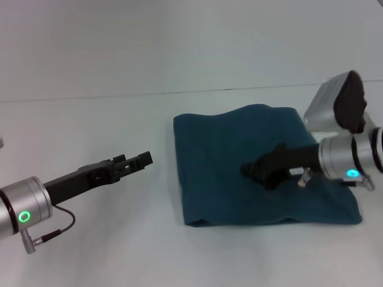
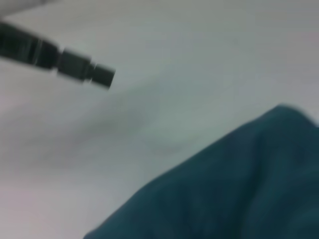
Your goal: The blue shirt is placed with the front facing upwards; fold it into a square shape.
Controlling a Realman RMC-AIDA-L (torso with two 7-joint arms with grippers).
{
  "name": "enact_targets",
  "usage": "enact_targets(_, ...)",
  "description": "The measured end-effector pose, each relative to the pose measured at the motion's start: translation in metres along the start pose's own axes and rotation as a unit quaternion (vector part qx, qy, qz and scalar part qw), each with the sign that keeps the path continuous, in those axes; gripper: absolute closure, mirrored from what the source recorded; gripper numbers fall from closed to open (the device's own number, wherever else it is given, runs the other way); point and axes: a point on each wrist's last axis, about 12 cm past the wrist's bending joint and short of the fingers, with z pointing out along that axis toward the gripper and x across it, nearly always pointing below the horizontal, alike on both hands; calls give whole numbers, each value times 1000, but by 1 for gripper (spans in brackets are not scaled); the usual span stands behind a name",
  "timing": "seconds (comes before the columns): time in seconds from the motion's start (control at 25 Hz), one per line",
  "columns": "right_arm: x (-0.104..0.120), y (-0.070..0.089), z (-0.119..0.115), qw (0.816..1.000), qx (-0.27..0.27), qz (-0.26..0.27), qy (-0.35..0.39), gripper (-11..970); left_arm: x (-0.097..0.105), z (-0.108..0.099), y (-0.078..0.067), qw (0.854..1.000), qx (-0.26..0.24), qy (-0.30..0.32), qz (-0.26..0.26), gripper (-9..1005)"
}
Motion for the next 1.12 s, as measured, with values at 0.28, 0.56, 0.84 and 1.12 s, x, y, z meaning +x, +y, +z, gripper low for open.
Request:
enact_targets(0.28, -5, -20, -11, 996, 67, 34, -42, 961, 0, 0, 0, 1000, 0, 0, 0, 63)
enact_targets(0.56, -15, -36, -10, 985, 133, 83, -71, 961, -3, 3, -2, 1000, 3, 0, 4, 63)
enact_targets(0.84, -31, -43, -2, 981, 159, 91, -66, 859, -4, 4, -2, 1000, 4, 0, 4, 63)
enact_targets(1.12, -44, -47, 15, 979, 188, 71, -28, 613, -3, 3, -2, 1000, 4, 0, 2, 64)
